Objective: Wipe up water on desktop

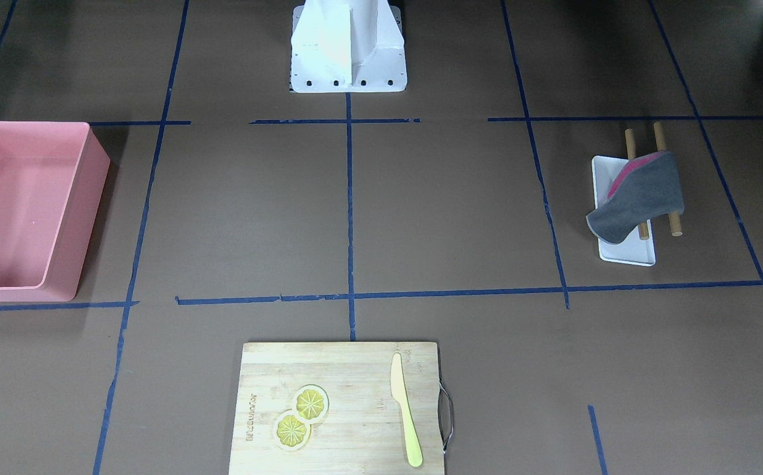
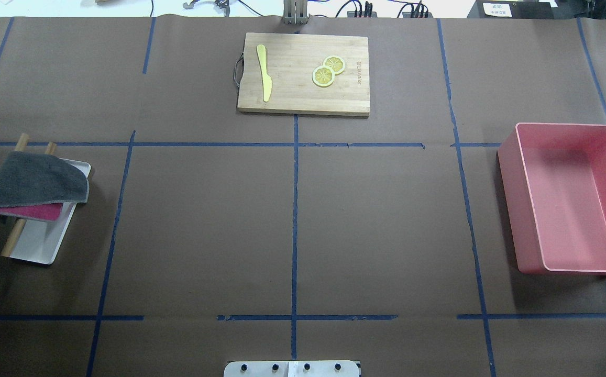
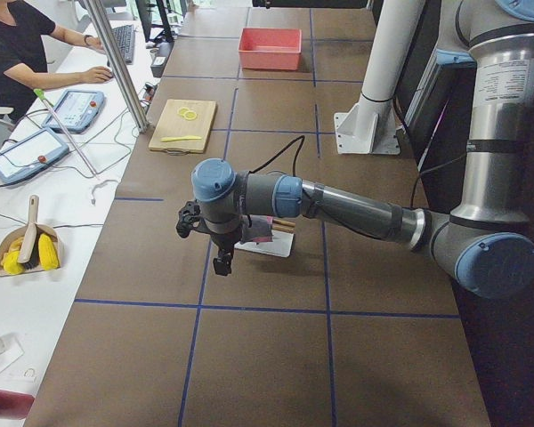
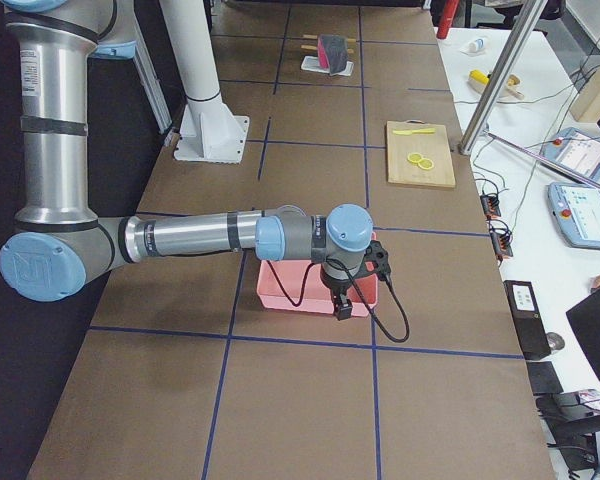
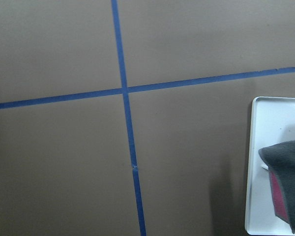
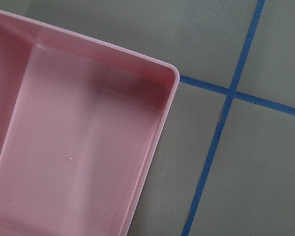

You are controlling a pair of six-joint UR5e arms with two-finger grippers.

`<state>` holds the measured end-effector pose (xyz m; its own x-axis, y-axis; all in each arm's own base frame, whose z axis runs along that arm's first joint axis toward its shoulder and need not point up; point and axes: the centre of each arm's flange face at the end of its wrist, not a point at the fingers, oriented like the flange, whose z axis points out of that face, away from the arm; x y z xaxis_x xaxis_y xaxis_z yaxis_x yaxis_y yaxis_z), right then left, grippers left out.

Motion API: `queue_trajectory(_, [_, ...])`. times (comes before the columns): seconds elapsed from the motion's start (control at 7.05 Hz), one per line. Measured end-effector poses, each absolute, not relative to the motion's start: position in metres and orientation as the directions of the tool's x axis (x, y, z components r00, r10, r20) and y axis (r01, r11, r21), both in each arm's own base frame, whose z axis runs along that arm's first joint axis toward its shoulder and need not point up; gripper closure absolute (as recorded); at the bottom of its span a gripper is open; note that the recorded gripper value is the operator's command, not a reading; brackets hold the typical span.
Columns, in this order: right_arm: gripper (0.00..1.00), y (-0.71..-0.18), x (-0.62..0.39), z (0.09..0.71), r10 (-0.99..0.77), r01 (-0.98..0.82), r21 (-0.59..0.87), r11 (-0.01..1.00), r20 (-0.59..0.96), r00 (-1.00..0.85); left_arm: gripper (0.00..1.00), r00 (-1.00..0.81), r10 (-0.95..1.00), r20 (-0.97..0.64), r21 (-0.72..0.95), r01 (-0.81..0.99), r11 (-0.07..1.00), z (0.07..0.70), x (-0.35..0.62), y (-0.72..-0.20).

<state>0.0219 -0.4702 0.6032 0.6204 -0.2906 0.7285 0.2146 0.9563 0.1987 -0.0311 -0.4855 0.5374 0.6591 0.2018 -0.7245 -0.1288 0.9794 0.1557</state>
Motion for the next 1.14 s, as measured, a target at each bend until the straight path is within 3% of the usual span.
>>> queue_trajectory(0.57, [0.00, -0.474, 0.004, 0.602, -0.317, 0.239, 0.214, 0.947, 0.746, 0.586, 0.00, 0.620, 0.226, -0.751, 0.150, -0.174, 0.973, 0.461, 0.069, -0.469])
queue_trajectory(0.85, [0.00, -0.476, -0.003, 0.600, -0.334, 0.252, 0.227, 0.941, 0.742, 0.581, 0.01, 0.656, 0.250, -0.712, 0.149, -0.207, 0.967, 0.461, 0.126, -0.464])
queue_trajectory(1.14, [0.00, -0.477, -0.005, 0.599, -0.339, 0.255, 0.230, 0.939, 0.741, 0.579, 0.08, 0.683, 0.255, -0.684, 0.149, -0.211, 0.966, 0.480, 0.154, -0.473])
